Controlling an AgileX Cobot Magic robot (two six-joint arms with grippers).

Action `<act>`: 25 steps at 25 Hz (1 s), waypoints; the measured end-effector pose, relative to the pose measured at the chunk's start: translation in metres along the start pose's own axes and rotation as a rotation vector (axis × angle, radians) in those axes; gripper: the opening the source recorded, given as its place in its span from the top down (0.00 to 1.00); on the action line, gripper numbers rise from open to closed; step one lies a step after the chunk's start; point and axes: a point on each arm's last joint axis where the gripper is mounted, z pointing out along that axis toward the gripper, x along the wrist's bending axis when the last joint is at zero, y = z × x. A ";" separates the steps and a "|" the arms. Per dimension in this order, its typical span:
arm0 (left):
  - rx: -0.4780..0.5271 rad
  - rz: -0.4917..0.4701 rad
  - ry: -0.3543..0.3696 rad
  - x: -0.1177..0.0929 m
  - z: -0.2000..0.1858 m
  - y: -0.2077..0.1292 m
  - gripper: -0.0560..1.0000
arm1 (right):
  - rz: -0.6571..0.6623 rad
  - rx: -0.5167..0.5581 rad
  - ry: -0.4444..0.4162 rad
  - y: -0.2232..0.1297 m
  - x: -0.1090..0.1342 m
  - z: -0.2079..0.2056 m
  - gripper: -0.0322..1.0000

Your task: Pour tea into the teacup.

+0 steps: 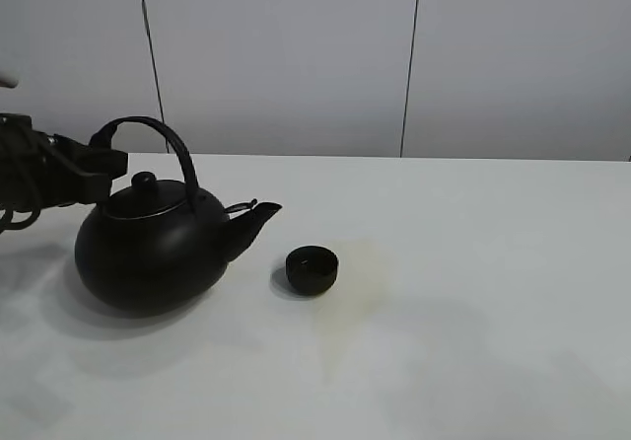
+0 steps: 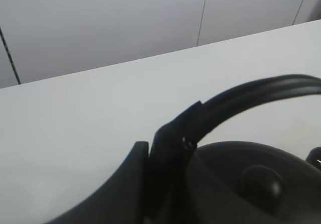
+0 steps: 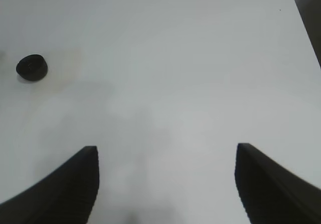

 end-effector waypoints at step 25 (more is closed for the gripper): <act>-0.014 0.029 0.055 0.002 -0.004 -0.016 0.84 | 0.000 0.001 0.000 0.000 0.000 0.000 0.47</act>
